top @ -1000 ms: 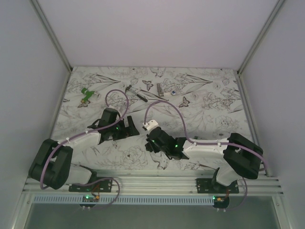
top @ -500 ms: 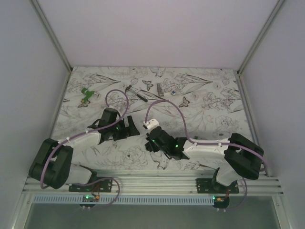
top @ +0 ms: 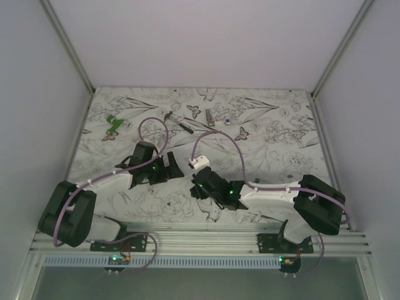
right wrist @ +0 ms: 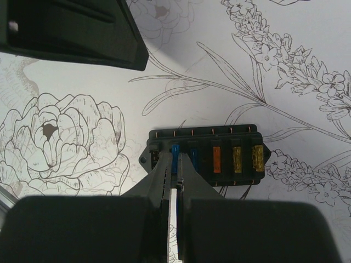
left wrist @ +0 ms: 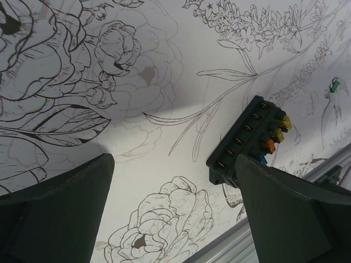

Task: Snap on the fuse box
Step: Adjust the fuse box base at the center of the board.

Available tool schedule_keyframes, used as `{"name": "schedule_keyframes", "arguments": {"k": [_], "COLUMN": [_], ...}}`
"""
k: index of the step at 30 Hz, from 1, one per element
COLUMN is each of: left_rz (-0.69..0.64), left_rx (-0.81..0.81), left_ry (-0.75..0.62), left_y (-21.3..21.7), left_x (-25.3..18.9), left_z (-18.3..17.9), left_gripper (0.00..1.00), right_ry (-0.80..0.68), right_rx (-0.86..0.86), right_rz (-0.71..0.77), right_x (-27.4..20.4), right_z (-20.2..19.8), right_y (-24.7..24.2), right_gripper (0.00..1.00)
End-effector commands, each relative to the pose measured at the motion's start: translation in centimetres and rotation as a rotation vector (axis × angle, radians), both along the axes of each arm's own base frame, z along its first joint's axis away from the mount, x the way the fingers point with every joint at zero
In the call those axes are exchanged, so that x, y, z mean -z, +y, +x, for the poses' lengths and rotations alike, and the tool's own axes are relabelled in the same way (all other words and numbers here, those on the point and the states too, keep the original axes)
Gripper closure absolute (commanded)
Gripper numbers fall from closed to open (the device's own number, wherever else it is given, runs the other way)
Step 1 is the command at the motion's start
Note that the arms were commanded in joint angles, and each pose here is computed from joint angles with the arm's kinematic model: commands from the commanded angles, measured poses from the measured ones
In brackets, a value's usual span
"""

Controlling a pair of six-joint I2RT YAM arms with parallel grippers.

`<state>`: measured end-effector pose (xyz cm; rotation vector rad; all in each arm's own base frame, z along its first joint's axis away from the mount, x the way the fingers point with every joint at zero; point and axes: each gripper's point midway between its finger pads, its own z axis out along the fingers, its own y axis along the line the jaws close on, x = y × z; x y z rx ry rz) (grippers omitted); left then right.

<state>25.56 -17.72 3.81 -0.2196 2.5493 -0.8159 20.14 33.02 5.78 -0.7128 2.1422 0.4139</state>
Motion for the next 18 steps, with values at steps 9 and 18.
{"name": "schedule_keyframes", "arguments": {"k": [9, 18], "left_rz": [-0.068, -0.072], "left_rx": [0.044, 0.107], "left_ry": [0.1, 0.123], "left_y": [-1.4, -3.2], "left_x": [0.6, 0.8], "left_z": [-2.8, -4.1], "left_gripper": [0.18, 0.44], "right_ry": [0.0, 0.018], "right_rx": [0.031, 0.028], "right_rz": [0.019, -0.006], "right_x": [0.6, 2.0], "right_z": [0.0, -0.3], "right_y": [0.5, 0.4], "right_gripper": [1.0, 1.0]}}
